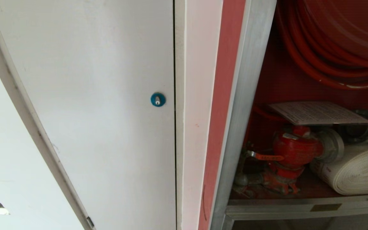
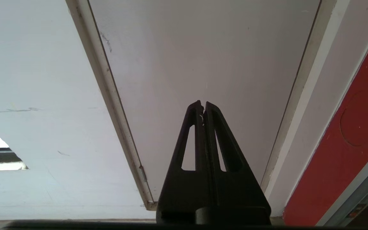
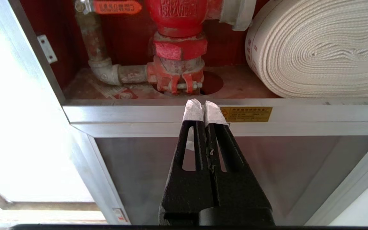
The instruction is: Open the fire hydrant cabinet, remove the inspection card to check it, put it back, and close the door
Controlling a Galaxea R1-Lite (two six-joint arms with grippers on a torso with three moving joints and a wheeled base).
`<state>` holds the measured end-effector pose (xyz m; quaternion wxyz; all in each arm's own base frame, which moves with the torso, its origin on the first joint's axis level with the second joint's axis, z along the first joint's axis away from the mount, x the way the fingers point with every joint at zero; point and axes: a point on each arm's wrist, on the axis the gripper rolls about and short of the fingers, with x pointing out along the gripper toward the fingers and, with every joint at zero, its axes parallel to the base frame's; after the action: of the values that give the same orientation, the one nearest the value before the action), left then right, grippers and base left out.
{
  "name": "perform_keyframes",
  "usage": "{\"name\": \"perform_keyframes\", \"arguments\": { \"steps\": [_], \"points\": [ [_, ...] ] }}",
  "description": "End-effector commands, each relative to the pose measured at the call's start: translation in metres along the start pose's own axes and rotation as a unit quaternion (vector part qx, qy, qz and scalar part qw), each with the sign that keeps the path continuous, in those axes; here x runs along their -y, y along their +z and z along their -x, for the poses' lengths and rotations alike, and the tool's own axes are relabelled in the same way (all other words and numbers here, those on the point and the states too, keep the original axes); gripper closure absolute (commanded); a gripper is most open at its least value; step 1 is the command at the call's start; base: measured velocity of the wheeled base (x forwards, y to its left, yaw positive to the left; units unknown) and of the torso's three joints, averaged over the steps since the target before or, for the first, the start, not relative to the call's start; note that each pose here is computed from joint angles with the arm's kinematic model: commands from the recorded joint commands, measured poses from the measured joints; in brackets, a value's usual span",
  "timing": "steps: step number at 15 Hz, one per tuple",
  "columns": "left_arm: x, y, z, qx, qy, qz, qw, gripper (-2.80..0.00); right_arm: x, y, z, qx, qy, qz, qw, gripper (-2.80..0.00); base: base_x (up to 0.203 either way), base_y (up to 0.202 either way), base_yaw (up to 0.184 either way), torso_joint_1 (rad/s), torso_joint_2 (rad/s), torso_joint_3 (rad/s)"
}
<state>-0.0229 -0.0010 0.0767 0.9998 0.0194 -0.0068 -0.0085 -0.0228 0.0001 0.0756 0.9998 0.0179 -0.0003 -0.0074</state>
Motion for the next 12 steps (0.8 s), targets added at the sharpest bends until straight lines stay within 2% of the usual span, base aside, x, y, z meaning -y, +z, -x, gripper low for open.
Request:
{"name": "perform_keyframes", "arguments": {
  "steps": [1,12],
  "points": [
    [0.0001,-0.0017,-0.0005,-0.003,0.0,0.0,1.0,0.0,0.0001,-0.0004,-0.0001,0.0,-0.001,-0.003,1.0,0.0,0.0,0.0,0.0,0.0,0.0,0.0],
    [0.0001,-0.0017,-0.0004,-0.003,0.0,0.0,1.0,0.0,0.0001,0.0,0.0001,0.001,-0.001,-0.004,1.0,0.0,0.0,0.0,0.0,0.0,0.0,0.0]
  ]
}}
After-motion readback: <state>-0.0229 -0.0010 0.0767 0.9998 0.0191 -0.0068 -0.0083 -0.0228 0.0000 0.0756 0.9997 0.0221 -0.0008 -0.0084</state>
